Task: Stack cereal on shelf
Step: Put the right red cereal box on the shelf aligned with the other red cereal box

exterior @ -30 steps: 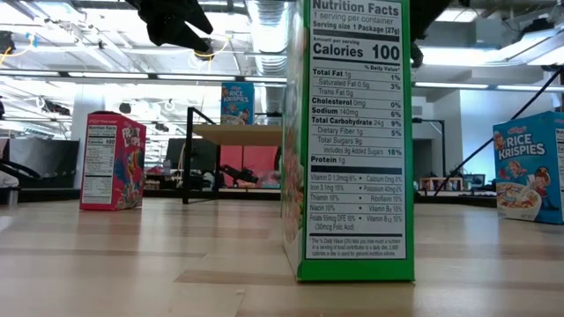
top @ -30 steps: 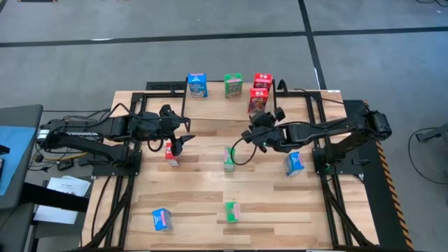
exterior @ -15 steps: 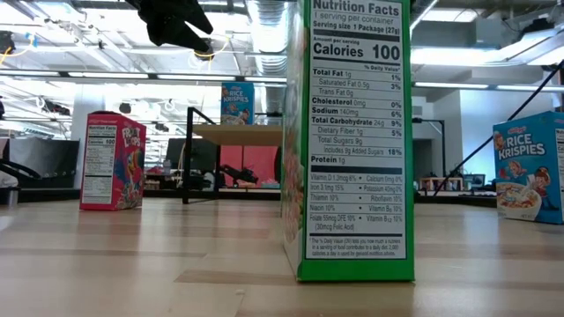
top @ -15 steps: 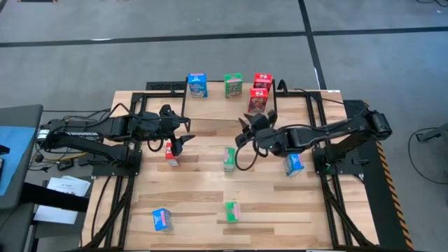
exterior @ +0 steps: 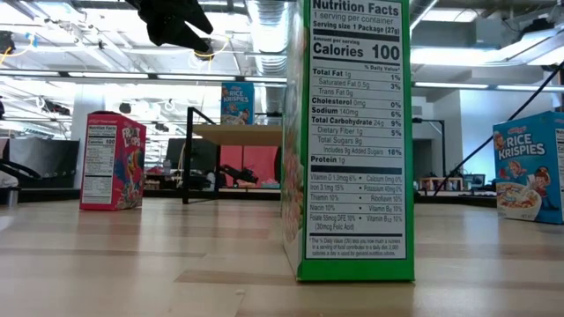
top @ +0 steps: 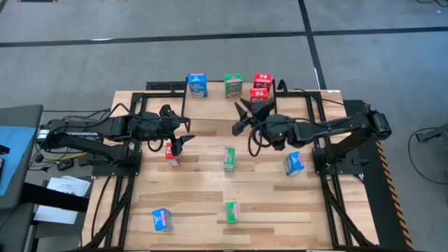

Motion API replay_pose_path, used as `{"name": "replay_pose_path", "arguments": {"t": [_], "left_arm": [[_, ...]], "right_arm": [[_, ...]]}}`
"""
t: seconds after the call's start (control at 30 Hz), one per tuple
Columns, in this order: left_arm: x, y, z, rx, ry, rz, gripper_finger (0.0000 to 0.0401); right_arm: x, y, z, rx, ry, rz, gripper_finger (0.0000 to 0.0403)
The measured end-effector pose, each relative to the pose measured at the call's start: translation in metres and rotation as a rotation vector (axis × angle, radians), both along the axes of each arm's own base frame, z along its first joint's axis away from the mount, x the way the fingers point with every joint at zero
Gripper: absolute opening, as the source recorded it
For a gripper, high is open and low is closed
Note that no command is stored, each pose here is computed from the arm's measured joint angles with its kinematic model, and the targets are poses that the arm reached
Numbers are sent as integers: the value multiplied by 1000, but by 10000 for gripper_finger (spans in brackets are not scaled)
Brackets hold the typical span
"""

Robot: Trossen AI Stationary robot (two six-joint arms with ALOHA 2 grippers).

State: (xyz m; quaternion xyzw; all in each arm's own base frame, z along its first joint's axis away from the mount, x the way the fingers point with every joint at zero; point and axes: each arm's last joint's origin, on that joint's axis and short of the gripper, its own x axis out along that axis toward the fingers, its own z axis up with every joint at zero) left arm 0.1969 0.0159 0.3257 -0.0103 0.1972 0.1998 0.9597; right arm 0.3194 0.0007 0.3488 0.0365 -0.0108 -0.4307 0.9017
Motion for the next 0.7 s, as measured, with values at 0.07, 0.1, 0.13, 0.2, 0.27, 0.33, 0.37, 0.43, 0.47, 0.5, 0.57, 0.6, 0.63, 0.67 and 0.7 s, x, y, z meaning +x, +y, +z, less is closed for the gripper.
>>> {"name": "replay_pose_path", "arguments": {"t": [0.07, 0.1, 0.13, 0.2, 0.27, 0.33, 0.37, 0.43, 0.47, 0.5, 0.57, 0.6, 0.63, 0.67, 0.7], "left_arm": [[0, 0, 0, 0, 0, 0, 311], [0, 0, 0, 0, 0, 0, 311], [0, 0, 0, 0, 0, 0, 311], [0, 0, 0, 0, 0, 0, 311], [0, 0, 0, -5, -2, 2, 311], [0, 0, 0, -10, -5, 4, 311], [0, 0, 0, -14, -6, 6, 311], [0, 0, 0, -20, -9, 9, 311], [0, 0, 0, -21, -9, 9, 311], [0, 0, 0, -21, -9, 9, 311], [0, 0, 0, -23, -11, 10, 311], [0, 0, 0, -28, -13, 12, 311], [0, 0, 0, -33, -15, 15, 311], [0, 0, 0, -36, -16, 17, 311], [0, 0, 0, -38, -17, 18, 311]], "right_arm": [[0, -3, 10, -1, 36, -10, 143], [0, -6, 12, 2, 53, -18, 144], [0, -8, 15, 12, 60, -27, 145], [-1, -13, 20, 50, 39, -45, 147], [-2, -17, 23, 84, 25, -62, 149], [-3, -21, 23, 112, 28, -66, 153], [-3, -24, 22, 133, 29, -56, 155], [-3, -28, 19, 197, 6, -35, 159], [-4, -31, 17, 230, -4, -33, 161], [-4, -32, 14, 257, -11, -37, 162], [-6, -35, 11, 293, -17, -53, 164], [-6, -37, 10, 306, -15, -58, 164], [-7, -38, 9, 319, -15, -65, 164], [-7, -39, 7, 330, -13, -72, 164], [-5, -40, 4, 339, -7, -80, 164]]}}
